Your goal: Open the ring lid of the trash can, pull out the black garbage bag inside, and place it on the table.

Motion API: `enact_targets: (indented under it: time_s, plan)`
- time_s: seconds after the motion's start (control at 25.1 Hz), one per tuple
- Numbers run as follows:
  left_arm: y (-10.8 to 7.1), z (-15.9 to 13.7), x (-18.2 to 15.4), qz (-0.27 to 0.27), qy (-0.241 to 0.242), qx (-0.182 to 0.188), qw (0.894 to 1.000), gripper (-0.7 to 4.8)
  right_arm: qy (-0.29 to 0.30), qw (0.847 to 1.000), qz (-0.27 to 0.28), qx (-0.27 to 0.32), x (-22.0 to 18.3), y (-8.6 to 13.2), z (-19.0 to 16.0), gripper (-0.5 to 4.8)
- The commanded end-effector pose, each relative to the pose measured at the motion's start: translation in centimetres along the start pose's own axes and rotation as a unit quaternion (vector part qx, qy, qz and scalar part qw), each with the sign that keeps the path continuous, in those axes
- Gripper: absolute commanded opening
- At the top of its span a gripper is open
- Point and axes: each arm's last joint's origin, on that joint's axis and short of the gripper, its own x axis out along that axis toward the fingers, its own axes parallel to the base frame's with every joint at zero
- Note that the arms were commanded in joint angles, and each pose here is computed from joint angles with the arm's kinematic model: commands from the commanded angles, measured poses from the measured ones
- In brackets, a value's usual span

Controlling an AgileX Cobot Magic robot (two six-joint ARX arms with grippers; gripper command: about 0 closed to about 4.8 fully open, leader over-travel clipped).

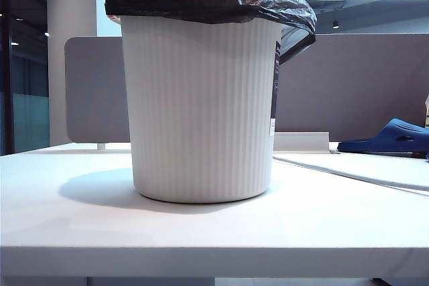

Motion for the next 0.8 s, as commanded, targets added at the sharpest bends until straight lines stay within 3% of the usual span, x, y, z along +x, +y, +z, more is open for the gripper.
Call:
enact_targets:
  time_s: [0.04,0.4,0.48,0.56,0.68,0.8]
  plan:
    - [0.0,0.1,0.0,-0.001,-0.004,0.003,1.000,-0.06,-0.007,1.000,0.002,0.001,0.0,0.0,0.2,-0.06]
    - [0.0,0.1,0.0,-0.001,-0.004,0.003,1.000,-0.06,-0.007,1.000,0.002,0.002,0.0,0.0,0.2,-0.06]
    - [0.0,0.1,0.0,-0.001,-0.004,0.003,1.000,-0.06,-0.005,0.999,0.014,0.038,0.0,0.1,0.2,-0.06]
    - [0.0,0.1,0.0,-0.002,-0.004,-0.005,1.000,-0.06,0.001,0.993,0.035,0.110,0.0,0.2,0.2,-0.06]
    - [-0.1,0.1,0.0,-0.014,-0.001,-0.077,0.997,-0.06,-0.010,0.972,0.069,0.225,-0.1,0.5,0.7,-0.05]
    - [-0.1,0.2,0.0,-0.016,-0.002,-0.158,0.987,-0.06,-0.025,0.953,0.144,0.265,-0.3,1.0,1.6,-0.06]
